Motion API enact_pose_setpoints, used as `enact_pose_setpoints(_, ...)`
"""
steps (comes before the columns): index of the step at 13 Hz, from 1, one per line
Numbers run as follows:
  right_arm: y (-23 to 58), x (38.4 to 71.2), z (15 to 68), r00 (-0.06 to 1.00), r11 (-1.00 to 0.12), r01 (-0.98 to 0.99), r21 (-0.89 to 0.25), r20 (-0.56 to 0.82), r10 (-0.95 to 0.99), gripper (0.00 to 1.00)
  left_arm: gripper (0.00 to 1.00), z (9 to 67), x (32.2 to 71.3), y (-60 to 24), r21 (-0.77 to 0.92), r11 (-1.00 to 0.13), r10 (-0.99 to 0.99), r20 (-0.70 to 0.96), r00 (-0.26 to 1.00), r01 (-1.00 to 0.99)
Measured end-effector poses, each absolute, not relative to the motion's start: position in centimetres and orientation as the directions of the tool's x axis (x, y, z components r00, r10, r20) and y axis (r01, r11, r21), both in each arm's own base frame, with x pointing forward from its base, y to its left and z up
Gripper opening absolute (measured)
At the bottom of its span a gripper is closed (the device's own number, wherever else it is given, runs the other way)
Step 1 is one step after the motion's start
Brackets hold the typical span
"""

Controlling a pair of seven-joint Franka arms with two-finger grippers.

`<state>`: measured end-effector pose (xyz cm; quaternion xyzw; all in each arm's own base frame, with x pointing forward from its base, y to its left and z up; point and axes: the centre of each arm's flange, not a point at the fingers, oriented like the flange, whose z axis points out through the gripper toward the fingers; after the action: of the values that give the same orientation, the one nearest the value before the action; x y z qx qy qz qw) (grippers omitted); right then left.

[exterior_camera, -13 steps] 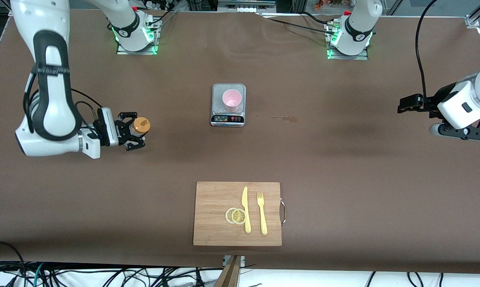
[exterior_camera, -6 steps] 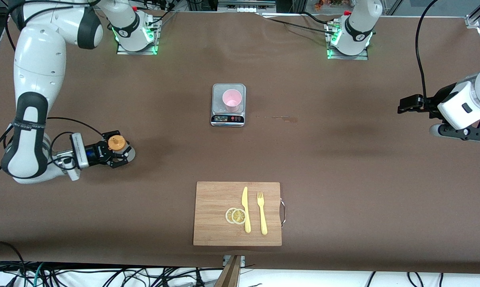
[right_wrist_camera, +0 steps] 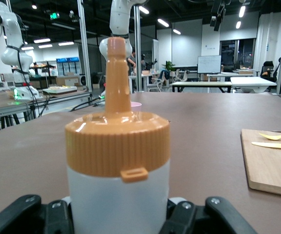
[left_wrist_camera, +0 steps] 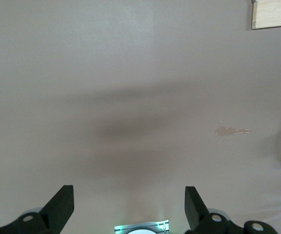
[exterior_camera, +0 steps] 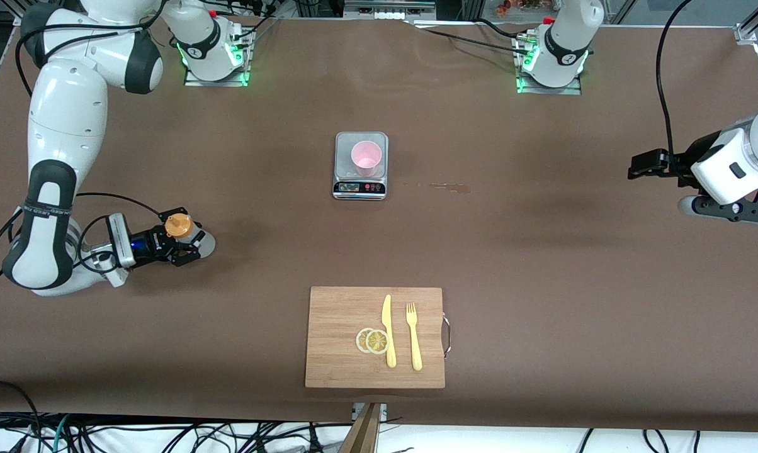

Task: Add sauce to pink cup with both arms
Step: 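Lower the bottle onto the table and open the right gripper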

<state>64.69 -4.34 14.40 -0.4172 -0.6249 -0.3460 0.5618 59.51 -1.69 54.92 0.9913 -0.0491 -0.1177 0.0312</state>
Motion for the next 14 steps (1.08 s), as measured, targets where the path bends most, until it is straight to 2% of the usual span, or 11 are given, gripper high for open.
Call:
enact_pose_setpoints(1,-4.7,64.4,13.9,-0.014,0.413,0.91,-0.039,0.992,0.123,0.29,1.0,54.9,59.5,-1.7,0.073,-0.993,-0.105,-0.23,0.967,-0.09)
enact_pose_setpoints(3,-5.5,63.8,12.8,0.001,0.41,0.911,-0.046,0.994,0.108,0.45,1.0,54.9,59.5,-1.7,0.073,-0.993,-0.105,-0.23,0.967,-0.09)
enact_pose_setpoints(7,-6.8,63.0,11.7,0.014,0.41,0.91,-0.053,0.995,0.097,0.96,1.0,54.8,59.5,-1.7,0.074,-0.993,-0.105,-0.232,0.967,-0.09)
enact_pose_setpoints(8,-7.1,62.8,11.7,0.02,0.415,0.908,-0.062,0.994,0.104,1.0,1.0,54.8,59.6,-1.7,0.074,-0.993,-0.105,-0.232,0.967,-0.09)
enact_pose_setpoints(14,-12.3,60.7,12.2,0.049,0.456,0.878,-0.143,0.976,0.213,1.0,1.0,54.7,59.6,-1.7,0.074,-0.993,-0.105,-0.234,0.967,-0.09)
